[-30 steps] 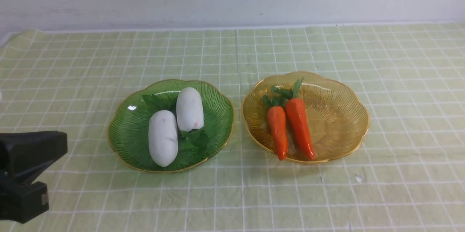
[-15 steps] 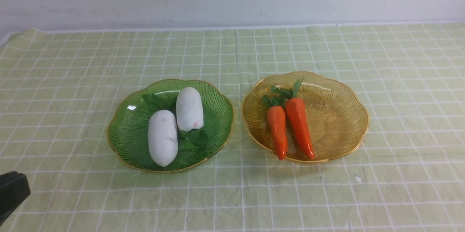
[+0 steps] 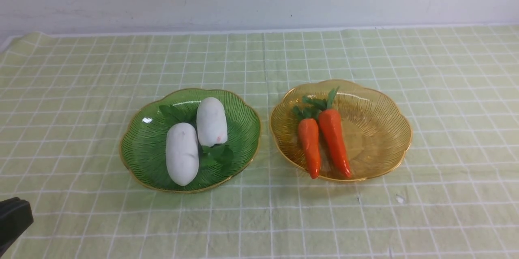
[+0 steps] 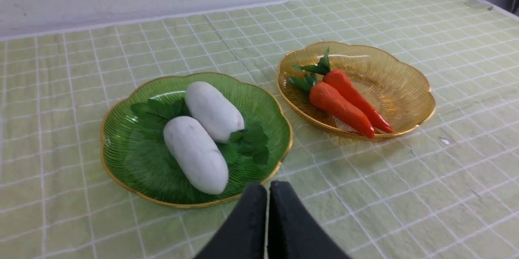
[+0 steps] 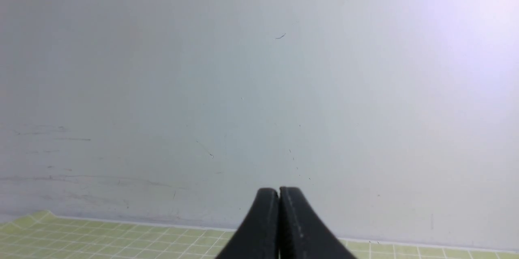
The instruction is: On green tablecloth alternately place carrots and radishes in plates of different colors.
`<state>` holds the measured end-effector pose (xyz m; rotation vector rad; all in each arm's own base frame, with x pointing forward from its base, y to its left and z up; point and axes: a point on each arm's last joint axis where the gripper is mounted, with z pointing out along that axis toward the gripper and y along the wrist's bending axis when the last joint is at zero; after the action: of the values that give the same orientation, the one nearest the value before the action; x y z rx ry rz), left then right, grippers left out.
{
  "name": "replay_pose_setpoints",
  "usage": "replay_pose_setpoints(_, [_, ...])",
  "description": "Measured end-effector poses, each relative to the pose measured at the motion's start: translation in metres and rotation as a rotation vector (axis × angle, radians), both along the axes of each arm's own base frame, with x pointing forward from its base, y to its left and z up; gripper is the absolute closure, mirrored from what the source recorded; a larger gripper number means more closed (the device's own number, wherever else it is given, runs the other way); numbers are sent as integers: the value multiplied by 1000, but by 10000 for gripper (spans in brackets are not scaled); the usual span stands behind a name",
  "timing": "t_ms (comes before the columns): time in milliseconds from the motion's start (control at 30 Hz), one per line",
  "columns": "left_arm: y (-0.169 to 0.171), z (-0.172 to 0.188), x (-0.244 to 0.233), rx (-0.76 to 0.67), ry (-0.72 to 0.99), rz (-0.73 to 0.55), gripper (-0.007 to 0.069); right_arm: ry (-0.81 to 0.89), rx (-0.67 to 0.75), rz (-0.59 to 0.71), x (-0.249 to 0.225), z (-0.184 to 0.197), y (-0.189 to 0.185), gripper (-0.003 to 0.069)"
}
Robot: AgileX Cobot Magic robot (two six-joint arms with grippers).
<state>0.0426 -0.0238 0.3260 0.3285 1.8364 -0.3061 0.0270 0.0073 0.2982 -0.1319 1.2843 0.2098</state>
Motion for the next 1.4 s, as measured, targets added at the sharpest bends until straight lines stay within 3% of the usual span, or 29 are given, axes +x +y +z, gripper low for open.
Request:
replay_pose_setpoints(133, [5, -17, 2, 12, -65, 66, 633, 0, 0, 0, 0, 0, 0, 673])
replay_pose_setpoints(333, [16, -98, 7, 67, -107, 264, 633, 0, 0, 0, 0, 0, 0, 673])
replay_pose_setpoints(533, [20, -155, 9, 154, -8, 285, 633, 0, 0, 0, 0, 0, 0, 673])
replay_pose_setpoints(1400, [20, -156, 10, 161, -6, 285, 633, 7, -2, 1, 0, -1, 0, 673])
